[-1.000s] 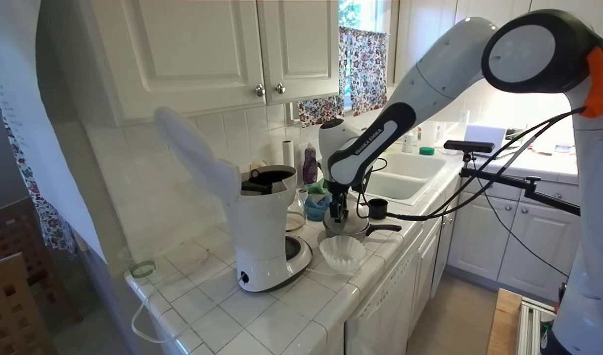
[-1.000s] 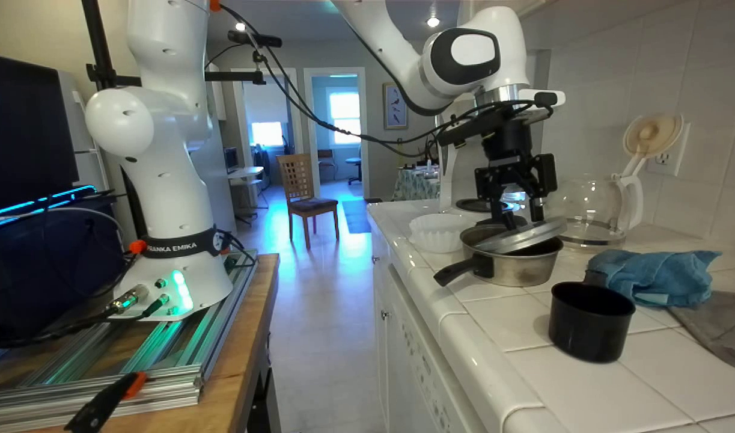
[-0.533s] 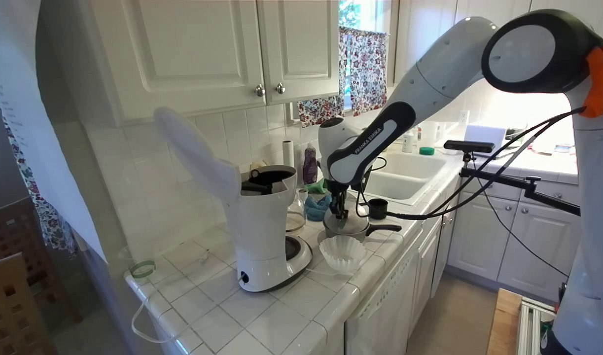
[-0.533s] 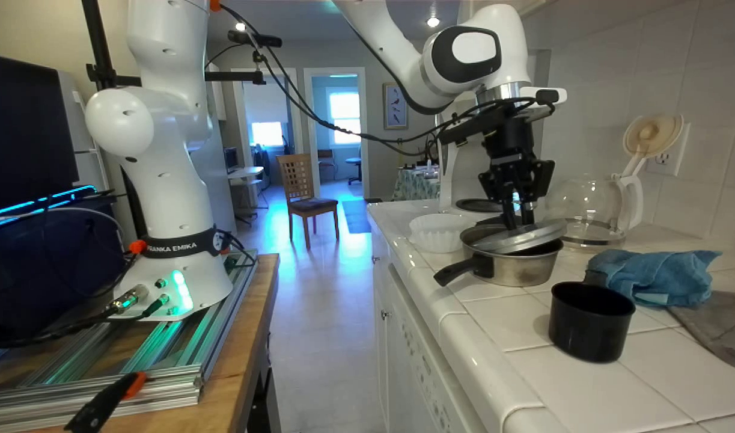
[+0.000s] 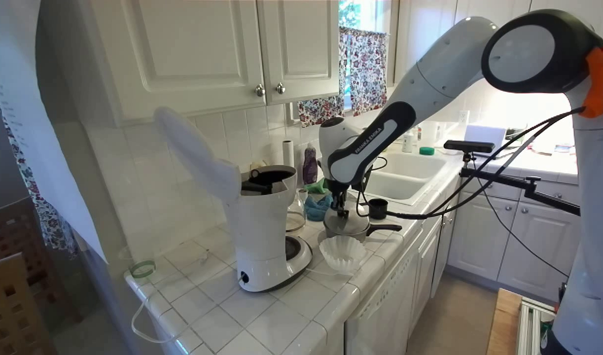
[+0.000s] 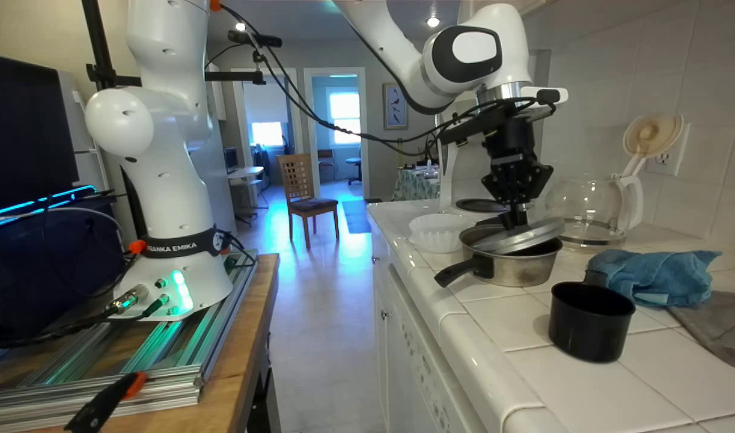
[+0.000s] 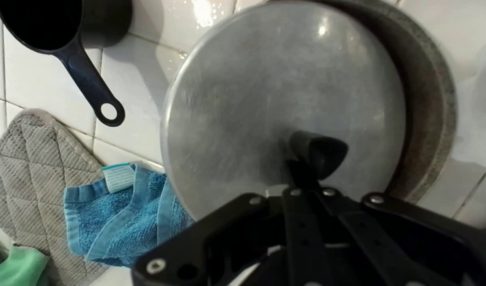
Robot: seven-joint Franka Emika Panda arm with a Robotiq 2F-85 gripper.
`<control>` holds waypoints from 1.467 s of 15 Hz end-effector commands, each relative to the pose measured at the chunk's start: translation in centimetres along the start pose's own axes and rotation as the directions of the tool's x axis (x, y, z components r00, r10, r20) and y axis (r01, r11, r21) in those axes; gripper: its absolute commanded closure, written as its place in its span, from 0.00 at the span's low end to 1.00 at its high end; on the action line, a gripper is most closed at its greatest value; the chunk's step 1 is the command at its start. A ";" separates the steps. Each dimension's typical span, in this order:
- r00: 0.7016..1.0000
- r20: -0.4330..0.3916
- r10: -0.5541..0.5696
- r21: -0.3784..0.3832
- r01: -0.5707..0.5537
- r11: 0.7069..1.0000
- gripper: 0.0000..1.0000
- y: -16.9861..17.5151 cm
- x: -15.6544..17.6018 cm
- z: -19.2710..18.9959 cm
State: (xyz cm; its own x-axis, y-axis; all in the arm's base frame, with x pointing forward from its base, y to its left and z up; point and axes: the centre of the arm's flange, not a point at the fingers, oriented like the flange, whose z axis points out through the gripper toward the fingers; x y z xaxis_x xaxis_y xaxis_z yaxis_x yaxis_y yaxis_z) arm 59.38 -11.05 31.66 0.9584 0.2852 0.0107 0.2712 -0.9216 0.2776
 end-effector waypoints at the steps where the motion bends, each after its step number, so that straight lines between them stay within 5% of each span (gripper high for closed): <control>1: 1.000 0.007 0.000 -0.012 0.000 1.000 0.67 0.5 0.0 -0.3; 10: 0.994 0.056 -0.092 0.058 0.088 0.994 0.05 -0.2 -0.2 -0.2; 12: 0.991 0.073 -0.114 0.073 0.109 0.991 0.00 -0.4 -0.3 -0.1; 14: 0.988 0.089 -0.123 0.080 0.115 0.990 0.29 -0.5 -0.5 0.0; 16: 0.987 0.095 -0.128 0.081 0.120 0.989 0.36 -0.4 -0.5 0.1; 22: 0.988 0.104 -0.114 0.072 0.107 0.992 0.80 0.3 -0.6 -0.1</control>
State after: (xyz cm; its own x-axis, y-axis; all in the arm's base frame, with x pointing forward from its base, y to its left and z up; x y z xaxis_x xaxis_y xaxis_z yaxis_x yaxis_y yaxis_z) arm 58.60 -10.98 31.26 0.9265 0.3591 -0.1122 0.3757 -0.8993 0.2241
